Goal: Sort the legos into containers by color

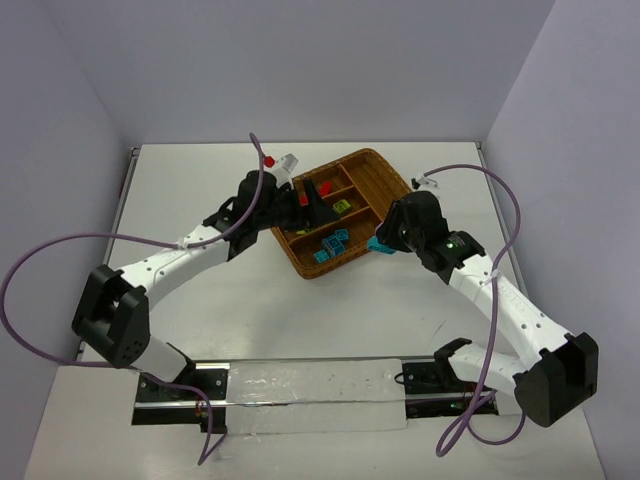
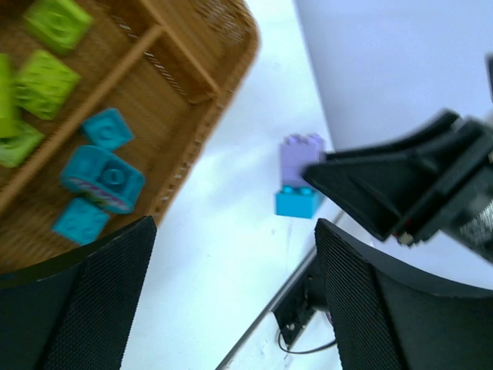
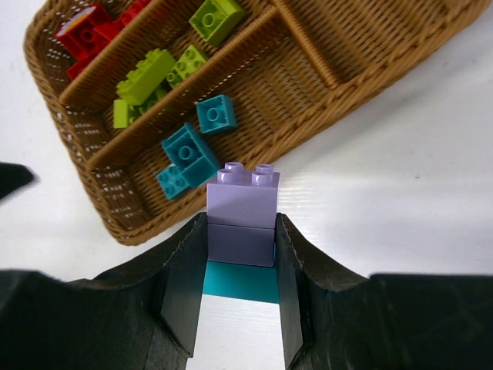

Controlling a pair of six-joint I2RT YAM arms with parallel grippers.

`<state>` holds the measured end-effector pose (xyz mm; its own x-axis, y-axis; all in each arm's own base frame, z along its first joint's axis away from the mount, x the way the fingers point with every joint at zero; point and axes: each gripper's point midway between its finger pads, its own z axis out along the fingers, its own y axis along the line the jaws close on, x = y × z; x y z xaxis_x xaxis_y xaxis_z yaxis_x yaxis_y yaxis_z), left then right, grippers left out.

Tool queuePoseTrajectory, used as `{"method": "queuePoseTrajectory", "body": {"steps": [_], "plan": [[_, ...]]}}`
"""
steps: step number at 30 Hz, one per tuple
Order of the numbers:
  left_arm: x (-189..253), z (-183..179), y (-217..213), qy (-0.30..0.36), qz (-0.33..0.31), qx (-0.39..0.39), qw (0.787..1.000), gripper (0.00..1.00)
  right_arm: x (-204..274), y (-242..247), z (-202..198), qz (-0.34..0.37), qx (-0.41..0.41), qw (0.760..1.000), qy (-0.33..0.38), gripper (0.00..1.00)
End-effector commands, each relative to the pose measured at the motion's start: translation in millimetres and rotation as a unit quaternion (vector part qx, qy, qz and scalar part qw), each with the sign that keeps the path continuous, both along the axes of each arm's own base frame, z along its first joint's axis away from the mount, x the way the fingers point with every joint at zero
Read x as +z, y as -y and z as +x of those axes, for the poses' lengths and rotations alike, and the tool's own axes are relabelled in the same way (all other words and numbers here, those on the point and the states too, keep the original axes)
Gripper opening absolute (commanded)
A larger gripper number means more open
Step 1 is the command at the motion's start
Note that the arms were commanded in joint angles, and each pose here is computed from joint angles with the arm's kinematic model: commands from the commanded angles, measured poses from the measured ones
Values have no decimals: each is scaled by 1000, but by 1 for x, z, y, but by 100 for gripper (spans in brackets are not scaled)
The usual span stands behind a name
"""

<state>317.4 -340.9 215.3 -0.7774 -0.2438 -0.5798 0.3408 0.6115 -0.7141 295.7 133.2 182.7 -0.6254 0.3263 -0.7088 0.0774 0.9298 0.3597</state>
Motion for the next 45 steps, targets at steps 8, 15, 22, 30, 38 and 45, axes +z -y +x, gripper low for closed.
{"method": "queuePoseTrajectory", "body": {"steps": [8,15,22,30,38,45], "plan": [[16,-56,63,7,-127,-124,984,92,29,-20,10,76,3,997,24,0],[8,-60,78,-37,-176,-135,974,89,31,-21,6,80,11,996,31,0],[-2,-59,87,-48,-175,-137,974,77,32,-22,3,82,19,996,35,0],[-5,-57,89,-51,-173,-134,974,71,30,-25,2,86,27,995,30,0],[-6,-57,93,-53,-173,-138,974,45,37,-27,0,99,30,994,40,0],[-15,-61,90,-56,-158,-139,976,0,36,-15,6,85,12,995,41,0]]}}
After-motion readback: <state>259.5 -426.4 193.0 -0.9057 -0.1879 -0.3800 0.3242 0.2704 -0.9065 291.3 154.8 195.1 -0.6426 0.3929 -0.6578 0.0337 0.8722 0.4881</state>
